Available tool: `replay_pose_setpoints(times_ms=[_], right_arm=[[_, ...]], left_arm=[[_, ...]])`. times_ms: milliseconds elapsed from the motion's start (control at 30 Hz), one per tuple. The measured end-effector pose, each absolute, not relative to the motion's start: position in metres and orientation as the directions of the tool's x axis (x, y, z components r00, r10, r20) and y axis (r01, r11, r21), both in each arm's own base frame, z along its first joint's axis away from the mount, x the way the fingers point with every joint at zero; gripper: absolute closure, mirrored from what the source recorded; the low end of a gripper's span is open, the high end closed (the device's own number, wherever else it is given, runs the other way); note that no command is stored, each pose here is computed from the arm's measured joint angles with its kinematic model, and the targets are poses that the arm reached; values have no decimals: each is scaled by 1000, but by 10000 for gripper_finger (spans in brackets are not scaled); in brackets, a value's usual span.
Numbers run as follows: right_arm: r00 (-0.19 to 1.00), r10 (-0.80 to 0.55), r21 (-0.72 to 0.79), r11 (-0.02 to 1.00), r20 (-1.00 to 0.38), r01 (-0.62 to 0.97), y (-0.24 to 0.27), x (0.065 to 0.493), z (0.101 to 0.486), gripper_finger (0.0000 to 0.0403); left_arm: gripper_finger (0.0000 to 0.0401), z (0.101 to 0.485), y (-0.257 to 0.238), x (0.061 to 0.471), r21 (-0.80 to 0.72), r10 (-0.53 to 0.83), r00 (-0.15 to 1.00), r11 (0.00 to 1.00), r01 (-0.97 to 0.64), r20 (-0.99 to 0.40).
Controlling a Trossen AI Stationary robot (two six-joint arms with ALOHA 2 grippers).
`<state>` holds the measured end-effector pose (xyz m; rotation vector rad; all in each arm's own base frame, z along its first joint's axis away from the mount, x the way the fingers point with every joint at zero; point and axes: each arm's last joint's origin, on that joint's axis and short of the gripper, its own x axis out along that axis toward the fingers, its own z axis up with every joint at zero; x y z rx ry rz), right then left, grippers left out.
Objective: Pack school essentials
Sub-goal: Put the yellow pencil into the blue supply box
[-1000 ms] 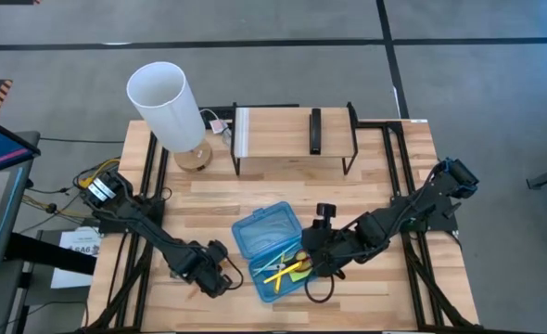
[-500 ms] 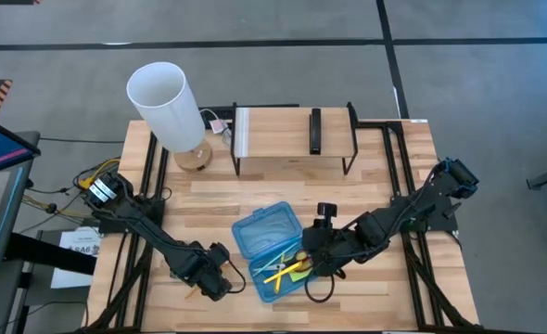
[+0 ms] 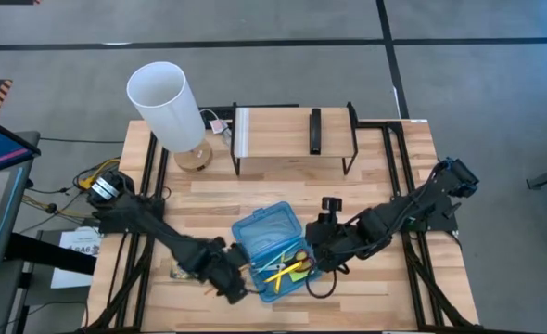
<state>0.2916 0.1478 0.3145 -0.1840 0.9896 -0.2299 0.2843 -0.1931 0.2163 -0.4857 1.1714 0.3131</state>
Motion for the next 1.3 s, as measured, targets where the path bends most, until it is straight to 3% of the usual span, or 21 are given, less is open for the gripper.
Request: replay_pose_setpoints(times_ms=[300,633,800,1000,1167,1300], right_arm=[[517,-309,-292,949,-799,116,139,278,343,240],[603,-336,-257,942,-724,216,123,243,380,243],[604,-329,-253,944,-725,210,126,241,380,243],[594,-327,-263,945,-735,195,132,239,372,245],[579,-331,-262,944,-745,203,134,238,365,245],[579,-332,-259,943,-745,208,134,238,364,243]], left_arm=[[401,233,-145,341,-342,-121,570,891,-299,-813],[401,236,-127,371,-405,-174,703,897,-175,-689],[401,201,-128,396,-434,-242,661,890,-141,-710],[401,185,-128,423,-420,-237,626,893,-160,-743],[400,174,-126,428,-356,-201,522,909,-217,-829],[372,172,-123,425,-328,-181,483,914,-239,-857]])
